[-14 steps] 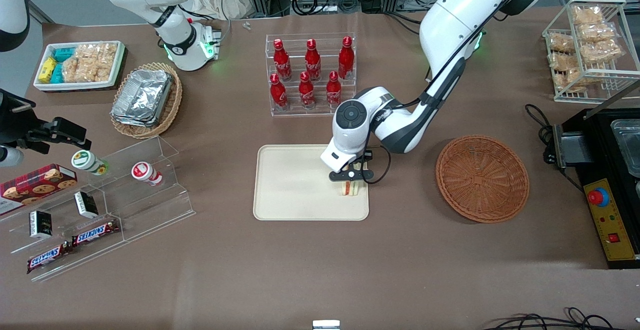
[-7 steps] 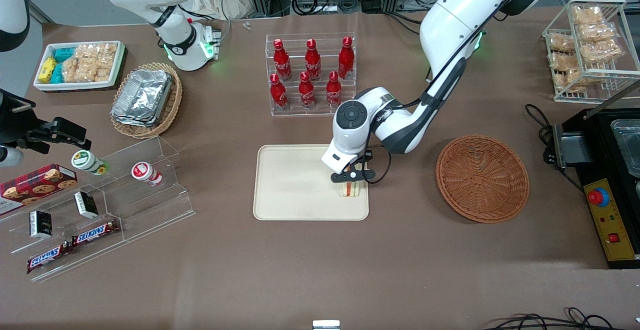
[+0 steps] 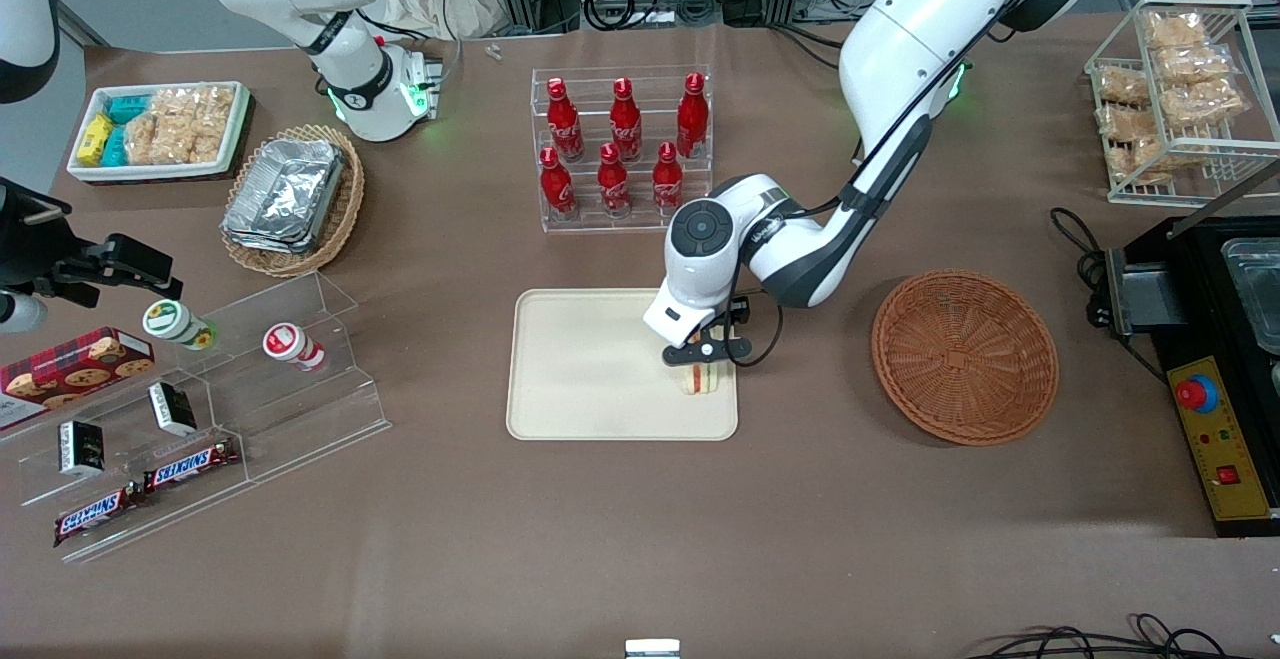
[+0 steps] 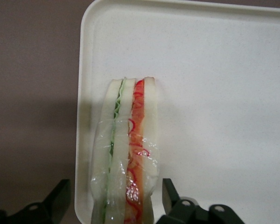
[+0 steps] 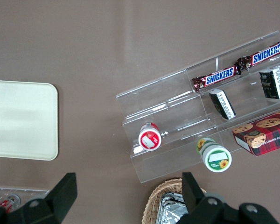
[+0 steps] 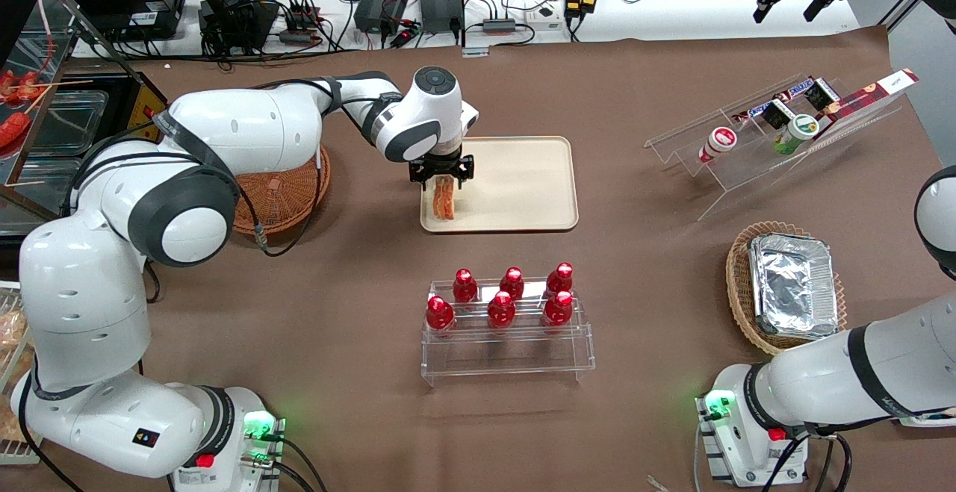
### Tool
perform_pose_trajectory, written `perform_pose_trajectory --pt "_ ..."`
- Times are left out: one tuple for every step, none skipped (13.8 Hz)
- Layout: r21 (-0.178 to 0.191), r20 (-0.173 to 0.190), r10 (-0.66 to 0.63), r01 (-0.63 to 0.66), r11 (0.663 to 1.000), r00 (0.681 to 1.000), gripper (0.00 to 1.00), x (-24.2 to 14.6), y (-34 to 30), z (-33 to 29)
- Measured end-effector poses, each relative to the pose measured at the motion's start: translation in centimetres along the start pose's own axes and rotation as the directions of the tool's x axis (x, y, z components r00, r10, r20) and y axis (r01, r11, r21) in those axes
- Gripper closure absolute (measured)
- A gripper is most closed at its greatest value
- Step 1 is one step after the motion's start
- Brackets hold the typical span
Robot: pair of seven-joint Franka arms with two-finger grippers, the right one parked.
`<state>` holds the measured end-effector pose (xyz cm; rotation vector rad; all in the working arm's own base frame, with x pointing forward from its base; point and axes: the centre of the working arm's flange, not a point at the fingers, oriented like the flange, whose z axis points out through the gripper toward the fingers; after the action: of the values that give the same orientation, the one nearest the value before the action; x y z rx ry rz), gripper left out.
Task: Place sandwich from basket to tray
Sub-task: 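Lower the sandwich onto the tray and open the left gripper, then raise the left gripper away from the sandwich on the tray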
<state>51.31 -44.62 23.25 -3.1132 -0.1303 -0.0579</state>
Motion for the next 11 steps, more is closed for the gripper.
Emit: perform_pose_trajectory --pt "0.0 -0.001 0.0 0.0 1.0 1.0 0.0 0.0 0.0 0.0" --pt "-0.003 -0.007 0.002 -0.002 1.0 1.0 0.0 0.1 0.1 -0.2" --pt "-0.006 -0.016 0.003 -0.003 1.0 1.0 0.0 0.4 0.2 -0.6" --pt "-0.012 -0.025 0.001 -0.002 1.0 1.0 0.0 0.7 0.4 -1.0" --pt "-0.018 -0.032 -0.003 0.002 1.0 0.999 0.0 1.0 0.5 -1.4" --pt "-0.025 -0.039 -0.01 0.009 1.0 0.999 0.0 1.3 0.6 -1.8" --pt "-0.032 -0.048 -0.019 0.017 0.999 0.999 0.0 1.7 0.7 -2.5" --pt "-0.033 -0.056 -0.027 0.025 0.999 0.998 0.0 2.2 0.6 -3.3" --pt "-0.021 -0.06 -0.034 0.033 0.999 0.998 0.0 2.7 0.4 -4.3" --pt "0.0 -0.063 -0.046 0.046 0.999 0.997 0.0 3.4 -0.1 -5.7" --pt "0.019 -0.066 -0.065 0.067 0.998 0.996 0.0 4.3 -0.9 -7.3"
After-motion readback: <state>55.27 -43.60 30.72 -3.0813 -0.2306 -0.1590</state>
